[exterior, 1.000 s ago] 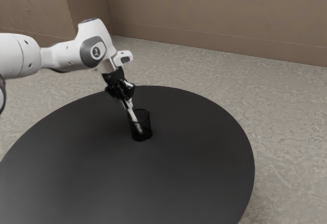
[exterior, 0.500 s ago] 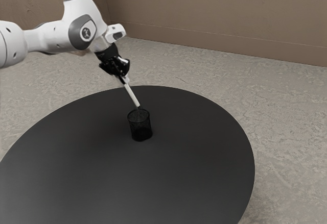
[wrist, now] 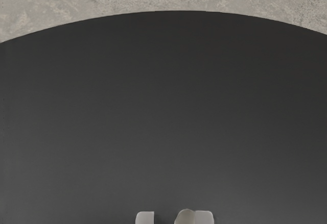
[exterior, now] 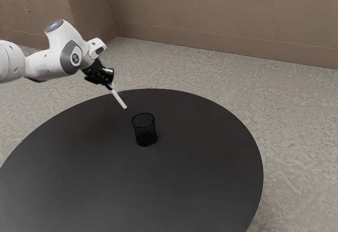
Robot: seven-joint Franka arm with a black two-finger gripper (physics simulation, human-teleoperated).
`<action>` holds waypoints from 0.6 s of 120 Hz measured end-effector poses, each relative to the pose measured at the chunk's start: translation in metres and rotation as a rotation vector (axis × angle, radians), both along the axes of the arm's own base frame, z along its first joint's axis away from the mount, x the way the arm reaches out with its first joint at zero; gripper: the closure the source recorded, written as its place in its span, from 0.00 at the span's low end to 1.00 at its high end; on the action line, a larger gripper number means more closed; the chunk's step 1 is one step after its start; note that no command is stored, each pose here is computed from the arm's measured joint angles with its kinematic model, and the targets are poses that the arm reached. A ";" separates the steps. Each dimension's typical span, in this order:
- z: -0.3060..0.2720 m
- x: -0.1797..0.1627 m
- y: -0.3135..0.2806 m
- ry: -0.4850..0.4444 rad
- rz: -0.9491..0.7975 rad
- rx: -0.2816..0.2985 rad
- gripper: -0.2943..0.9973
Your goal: Take the marker out of the pen holder and place it to the left of the pen holder.
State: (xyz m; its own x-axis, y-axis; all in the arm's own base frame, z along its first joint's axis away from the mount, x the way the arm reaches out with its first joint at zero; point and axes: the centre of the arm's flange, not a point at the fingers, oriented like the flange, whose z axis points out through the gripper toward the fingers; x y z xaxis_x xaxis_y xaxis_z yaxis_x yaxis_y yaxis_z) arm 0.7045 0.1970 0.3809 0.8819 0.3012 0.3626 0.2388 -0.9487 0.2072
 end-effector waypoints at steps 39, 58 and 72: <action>-0.051 0.003 0.048 -0.135 0.130 -0.001 0.84; -0.072 0.004 0.056 -0.156 0.154 -0.003 0.82; -0.087 0.003 0.057 -0.163 0.161 -0.006 0.82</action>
